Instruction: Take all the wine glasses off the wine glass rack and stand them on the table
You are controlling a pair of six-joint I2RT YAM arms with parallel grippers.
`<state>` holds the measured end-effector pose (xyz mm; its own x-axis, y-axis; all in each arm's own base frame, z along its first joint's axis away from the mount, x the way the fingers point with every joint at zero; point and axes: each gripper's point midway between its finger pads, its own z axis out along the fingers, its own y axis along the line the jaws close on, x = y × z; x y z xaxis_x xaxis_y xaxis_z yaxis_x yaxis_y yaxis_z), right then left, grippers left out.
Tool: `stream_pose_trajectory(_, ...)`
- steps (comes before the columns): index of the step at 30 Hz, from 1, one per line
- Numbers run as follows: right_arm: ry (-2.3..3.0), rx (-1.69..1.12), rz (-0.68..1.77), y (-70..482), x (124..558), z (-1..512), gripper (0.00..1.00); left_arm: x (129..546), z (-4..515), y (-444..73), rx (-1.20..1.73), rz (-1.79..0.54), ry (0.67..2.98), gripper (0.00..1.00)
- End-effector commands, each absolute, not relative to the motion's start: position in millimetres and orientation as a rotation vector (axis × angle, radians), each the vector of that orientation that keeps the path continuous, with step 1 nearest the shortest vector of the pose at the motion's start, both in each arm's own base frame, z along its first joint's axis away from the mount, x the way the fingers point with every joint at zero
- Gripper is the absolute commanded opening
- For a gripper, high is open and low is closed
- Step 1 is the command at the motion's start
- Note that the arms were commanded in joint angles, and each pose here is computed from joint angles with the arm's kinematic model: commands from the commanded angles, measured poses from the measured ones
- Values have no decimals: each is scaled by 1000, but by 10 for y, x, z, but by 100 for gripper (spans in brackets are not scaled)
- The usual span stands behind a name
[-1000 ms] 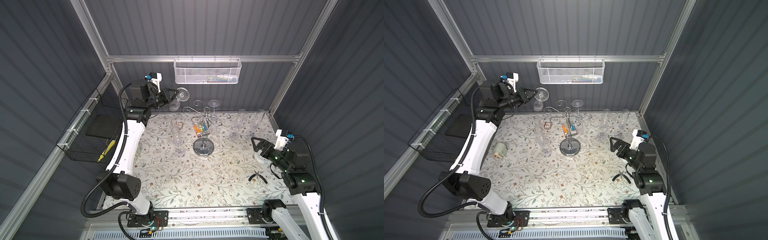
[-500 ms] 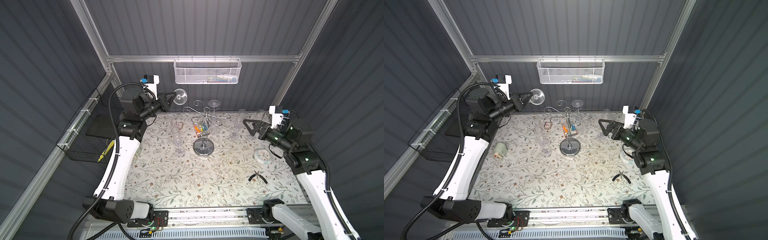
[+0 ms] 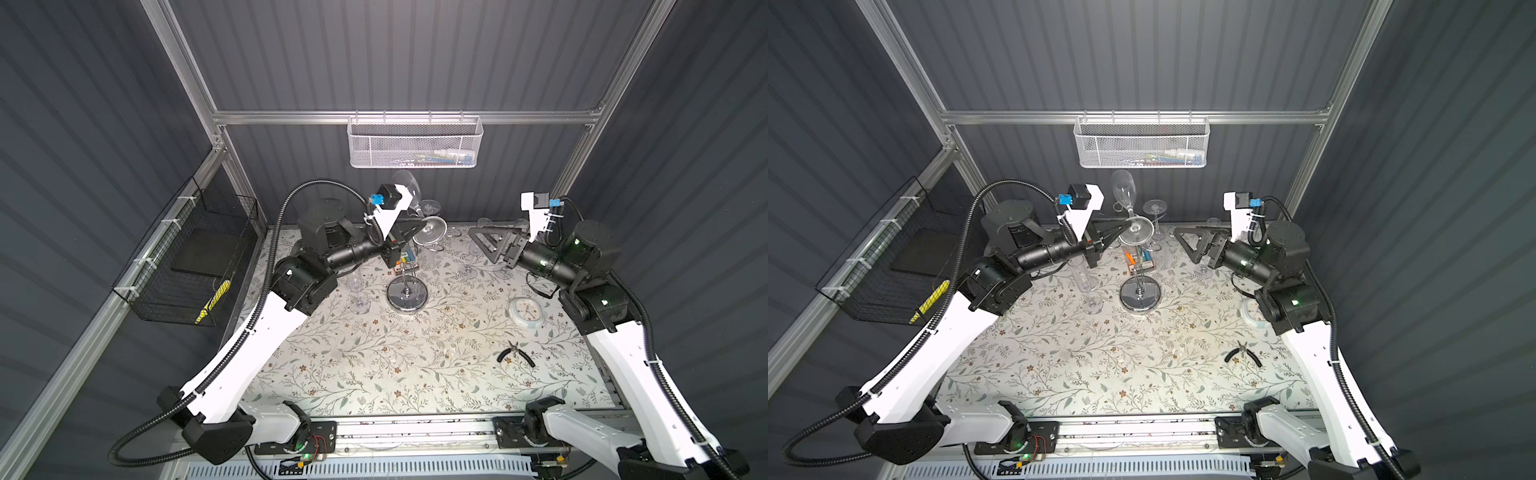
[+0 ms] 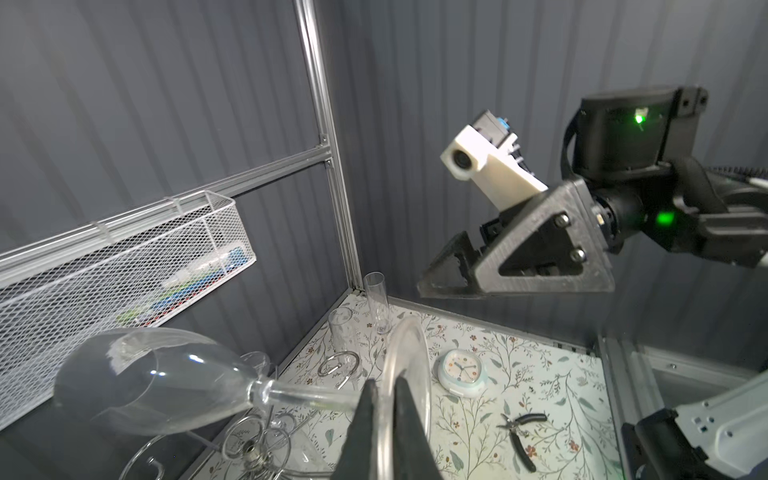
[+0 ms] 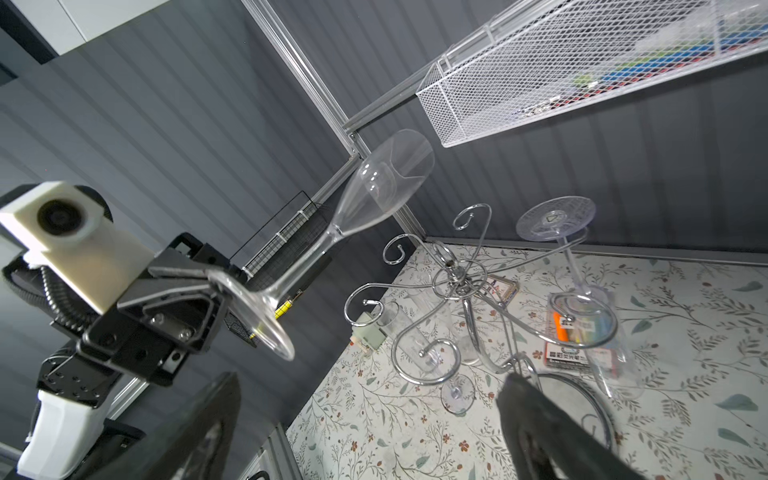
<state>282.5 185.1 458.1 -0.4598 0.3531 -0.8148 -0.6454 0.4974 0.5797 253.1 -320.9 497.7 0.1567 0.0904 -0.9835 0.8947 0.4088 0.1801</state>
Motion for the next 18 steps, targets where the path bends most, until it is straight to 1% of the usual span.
stream_pose_trajectory(1,1629,-268,1250,1875,2677,4807,97,2493,4891,-3324,1105,-535,1209,0)
stream_pose_trajectory(4,1633,-246,1260,1851,2626,4822,94,2442,4781,-3461,1129,-487,1202,0)
stream_pose_trajectory(9,1691,-199,1268,1824,2592,4641,90,2254,4557,-3689,1226,-303,1125,0)
stream_pose_trajectory(15,1792,-213,1296,1876,2543,4390,80,2054,4378,-3909,1311,-173,1047,0)
stream_pose_trajectory(18,1874,-195,1229,1824,2532,4173,73,1950,4291,-4020,1326,-126,1020,0)
